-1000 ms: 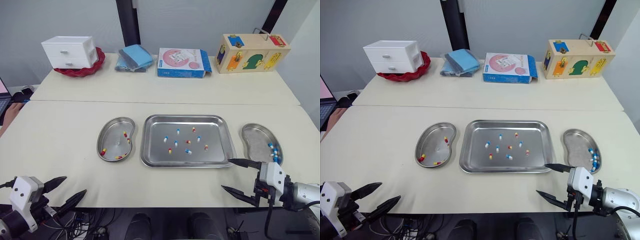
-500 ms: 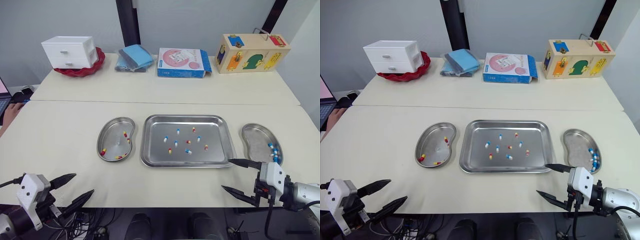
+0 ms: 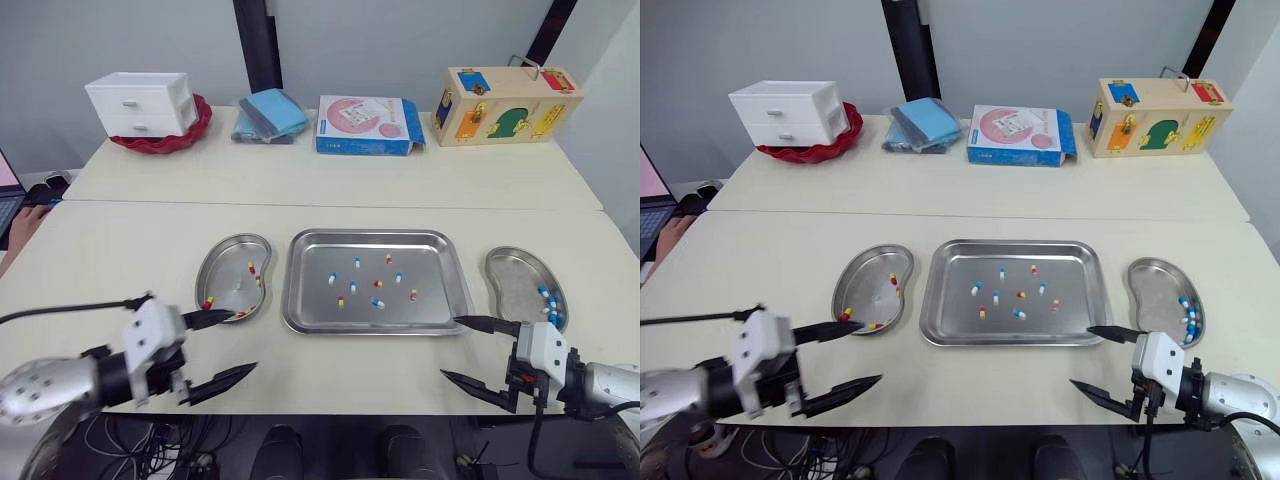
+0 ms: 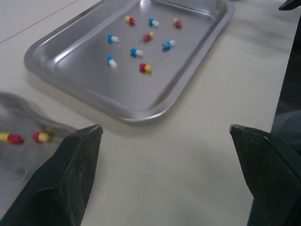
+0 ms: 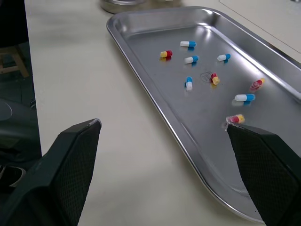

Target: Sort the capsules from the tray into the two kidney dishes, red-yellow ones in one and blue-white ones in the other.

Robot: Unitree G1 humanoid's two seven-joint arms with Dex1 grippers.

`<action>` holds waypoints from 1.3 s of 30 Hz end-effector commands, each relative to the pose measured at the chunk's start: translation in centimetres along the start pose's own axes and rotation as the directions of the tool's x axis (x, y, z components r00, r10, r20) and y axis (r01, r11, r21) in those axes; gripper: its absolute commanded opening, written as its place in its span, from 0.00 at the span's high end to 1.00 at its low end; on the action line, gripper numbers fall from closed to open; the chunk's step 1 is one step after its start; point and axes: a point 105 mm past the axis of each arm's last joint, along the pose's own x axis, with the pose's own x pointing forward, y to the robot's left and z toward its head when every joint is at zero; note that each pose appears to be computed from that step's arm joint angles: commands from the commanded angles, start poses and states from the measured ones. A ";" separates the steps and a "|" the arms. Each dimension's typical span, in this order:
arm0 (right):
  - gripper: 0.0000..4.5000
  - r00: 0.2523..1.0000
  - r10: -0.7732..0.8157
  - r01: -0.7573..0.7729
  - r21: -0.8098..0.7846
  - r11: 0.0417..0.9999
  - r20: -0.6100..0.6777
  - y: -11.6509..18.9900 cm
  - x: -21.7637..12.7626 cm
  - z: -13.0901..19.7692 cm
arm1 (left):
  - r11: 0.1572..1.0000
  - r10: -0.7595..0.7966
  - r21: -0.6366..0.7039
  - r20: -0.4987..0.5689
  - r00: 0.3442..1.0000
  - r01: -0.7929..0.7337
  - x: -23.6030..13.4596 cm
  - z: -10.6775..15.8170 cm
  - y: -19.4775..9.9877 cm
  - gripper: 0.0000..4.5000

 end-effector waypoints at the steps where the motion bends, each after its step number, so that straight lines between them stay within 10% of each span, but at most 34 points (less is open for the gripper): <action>1: 0.00 0.999 0.001 -0.001 -0.014 1.000 0.039 0.1 0.5 1.3 | 1.000 0.000 0.030 -0.022 1.000 0.001 2.6 0.9 0.4 0.00; 8: 0.00 0.999 -0.005 0.005 -0.001 1.000 0.049 0.2 1.2 1.7 | 0.997 -0.045 0.061 -0.049 0.998 0.048 7.5 1.9 1.4 0.27; 22: 0.00 0.998 -0.031 0.030 0.008 1.000 0.062 0.7 2.2 2.4 | 0.986 -0.146 0.049 -0.189 0.971 0.158 12.7 1.4 1.6 0.27; 27: 0.00 0.997 -0.039 0.039 0.015 0.999 0.066 0.9 2.4 2.5 | 0.985 -0.150 0.055 -0.199 0.969 0.163 13.3 1.1 1.9 0.50; 39: 0.00 0.996 -0.047 0.046 0.024 0.999 0.071 1.3 2.6 2.6 | 0.978 -0.162 0.097 -0.201 0.966 0.184 14.8 1.0 1.9 0.50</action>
